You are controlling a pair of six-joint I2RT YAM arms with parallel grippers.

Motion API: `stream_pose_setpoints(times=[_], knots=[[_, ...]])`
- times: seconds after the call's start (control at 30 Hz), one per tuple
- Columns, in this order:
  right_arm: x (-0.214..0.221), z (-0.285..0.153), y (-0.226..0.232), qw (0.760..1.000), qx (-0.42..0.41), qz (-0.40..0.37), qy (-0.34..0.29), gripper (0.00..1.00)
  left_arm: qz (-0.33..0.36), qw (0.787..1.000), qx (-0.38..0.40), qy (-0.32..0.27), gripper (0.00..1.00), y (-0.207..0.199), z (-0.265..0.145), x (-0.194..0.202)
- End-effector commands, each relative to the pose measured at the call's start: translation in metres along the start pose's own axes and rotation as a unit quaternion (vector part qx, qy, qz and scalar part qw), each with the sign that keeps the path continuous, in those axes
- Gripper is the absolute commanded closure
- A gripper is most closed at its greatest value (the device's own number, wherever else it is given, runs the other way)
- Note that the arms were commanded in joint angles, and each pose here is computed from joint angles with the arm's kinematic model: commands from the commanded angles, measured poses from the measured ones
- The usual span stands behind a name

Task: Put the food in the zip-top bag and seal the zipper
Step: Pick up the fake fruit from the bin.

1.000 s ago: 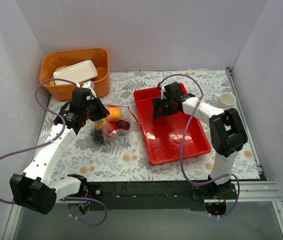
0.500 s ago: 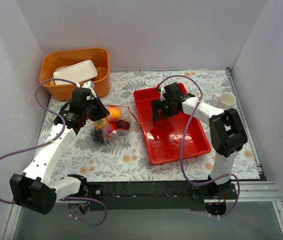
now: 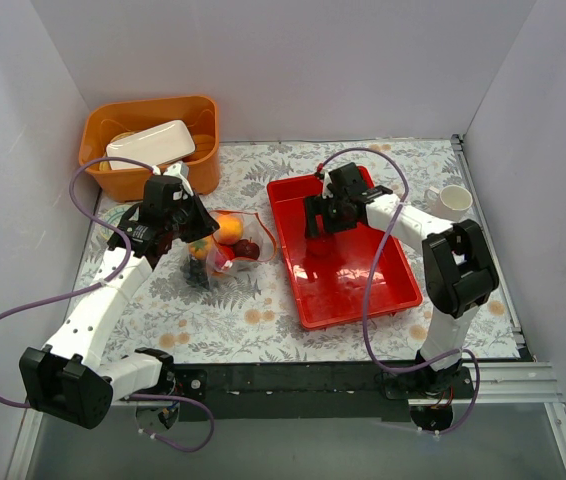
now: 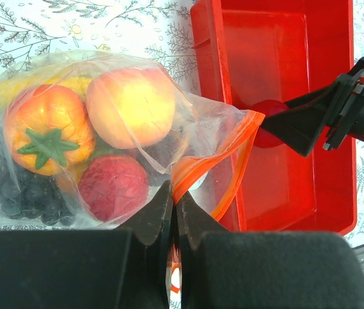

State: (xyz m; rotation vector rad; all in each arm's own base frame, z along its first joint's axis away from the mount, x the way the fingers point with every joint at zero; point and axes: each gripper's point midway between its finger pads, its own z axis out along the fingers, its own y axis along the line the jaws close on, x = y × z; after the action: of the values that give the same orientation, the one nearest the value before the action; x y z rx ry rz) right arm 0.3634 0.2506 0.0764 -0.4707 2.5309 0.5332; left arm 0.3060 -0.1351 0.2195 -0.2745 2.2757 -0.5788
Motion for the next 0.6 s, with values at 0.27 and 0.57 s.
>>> stream_pose_setpoints(times=[0.27,0.57], knots=[[0.0,-0.023,0.007,1.0,0.003,0.004,-0.014,0.04,0.007,1.0,0.01,-0.017,1.0,-0.003,-0.005,-0.006],[0.01,-0.021,0.002,1.0,0.012,0.007,-0.005,0.07,0.008,1.0,0.016,-0.016,1.0,-0.005,-0.005,-0.006]])
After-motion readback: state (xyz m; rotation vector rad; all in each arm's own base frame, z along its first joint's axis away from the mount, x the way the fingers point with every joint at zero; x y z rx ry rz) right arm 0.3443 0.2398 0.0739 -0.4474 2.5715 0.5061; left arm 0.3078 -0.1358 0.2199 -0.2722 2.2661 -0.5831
